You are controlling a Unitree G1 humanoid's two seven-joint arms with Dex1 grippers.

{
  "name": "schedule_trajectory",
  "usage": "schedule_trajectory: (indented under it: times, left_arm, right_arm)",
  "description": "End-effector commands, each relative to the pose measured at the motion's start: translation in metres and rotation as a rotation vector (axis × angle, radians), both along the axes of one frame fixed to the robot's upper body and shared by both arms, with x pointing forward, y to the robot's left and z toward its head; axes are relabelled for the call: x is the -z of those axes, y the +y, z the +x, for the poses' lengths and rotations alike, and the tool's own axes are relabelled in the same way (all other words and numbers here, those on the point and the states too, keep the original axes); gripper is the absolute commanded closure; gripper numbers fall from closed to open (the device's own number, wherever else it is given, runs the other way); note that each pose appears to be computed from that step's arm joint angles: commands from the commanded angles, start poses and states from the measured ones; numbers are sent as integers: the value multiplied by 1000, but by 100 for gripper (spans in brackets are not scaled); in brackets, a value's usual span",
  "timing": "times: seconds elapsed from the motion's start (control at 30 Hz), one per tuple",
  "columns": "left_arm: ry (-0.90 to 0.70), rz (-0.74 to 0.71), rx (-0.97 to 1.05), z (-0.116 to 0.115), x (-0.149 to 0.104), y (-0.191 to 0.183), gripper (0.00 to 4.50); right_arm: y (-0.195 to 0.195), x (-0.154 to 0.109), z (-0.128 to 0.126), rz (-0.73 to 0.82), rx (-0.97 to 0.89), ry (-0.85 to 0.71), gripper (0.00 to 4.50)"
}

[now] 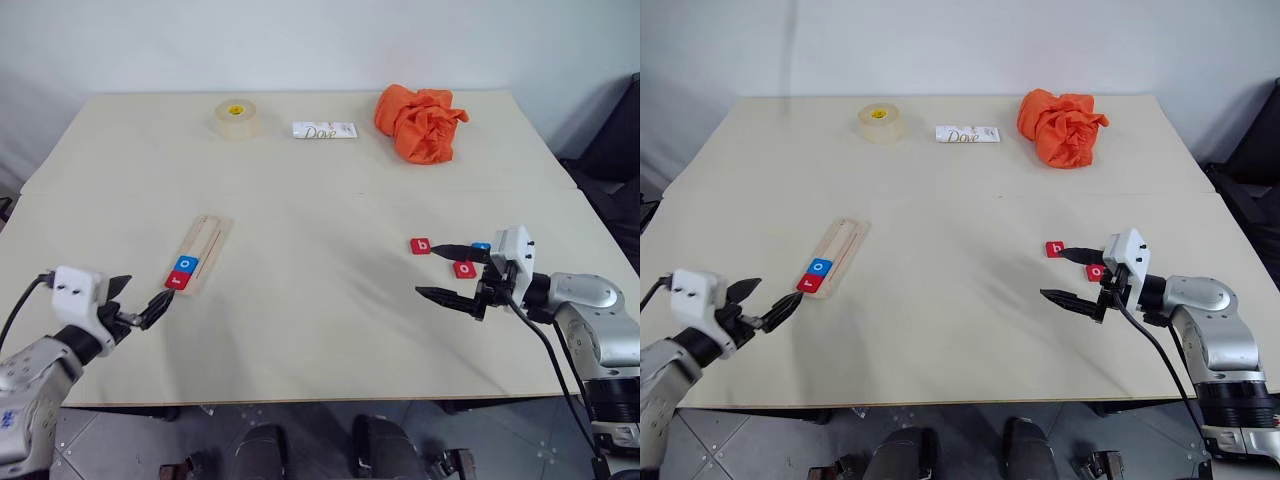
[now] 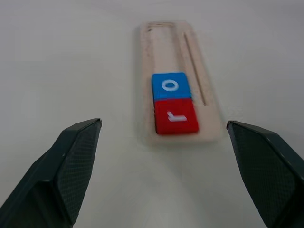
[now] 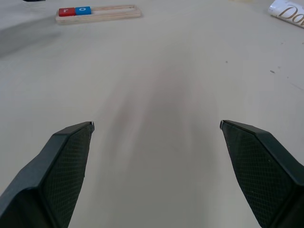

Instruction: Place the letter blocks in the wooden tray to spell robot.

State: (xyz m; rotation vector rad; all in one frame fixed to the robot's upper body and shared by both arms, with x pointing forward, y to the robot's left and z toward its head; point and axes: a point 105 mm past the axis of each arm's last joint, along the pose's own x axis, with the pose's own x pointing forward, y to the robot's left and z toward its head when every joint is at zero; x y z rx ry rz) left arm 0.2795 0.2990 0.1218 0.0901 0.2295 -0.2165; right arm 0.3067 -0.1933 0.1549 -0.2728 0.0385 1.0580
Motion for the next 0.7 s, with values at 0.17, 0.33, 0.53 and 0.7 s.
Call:
schedule_trajectory:
  times: [0.17, 0.33, 0.53, 0.7]
  left_arm:
    - [59, 1, -7, 31, 0, -9, 0]
    - [63, 5, 24, 42, 0, -19, 0]
    - [165, 14, 9, 45, 17, -21, 0]
    - [210, 40, 9, 44, 26, -24, 0]
  right_arm:
    - [0, -9, -6, 8, -3, -35, 4]
    - [-2, -9, -7, 8, 6, -34, 4]
    - [-4, -8, -8, 6, 15, -33, 4]
    - [-4, -7, -7, 7, 20, -36, 4]
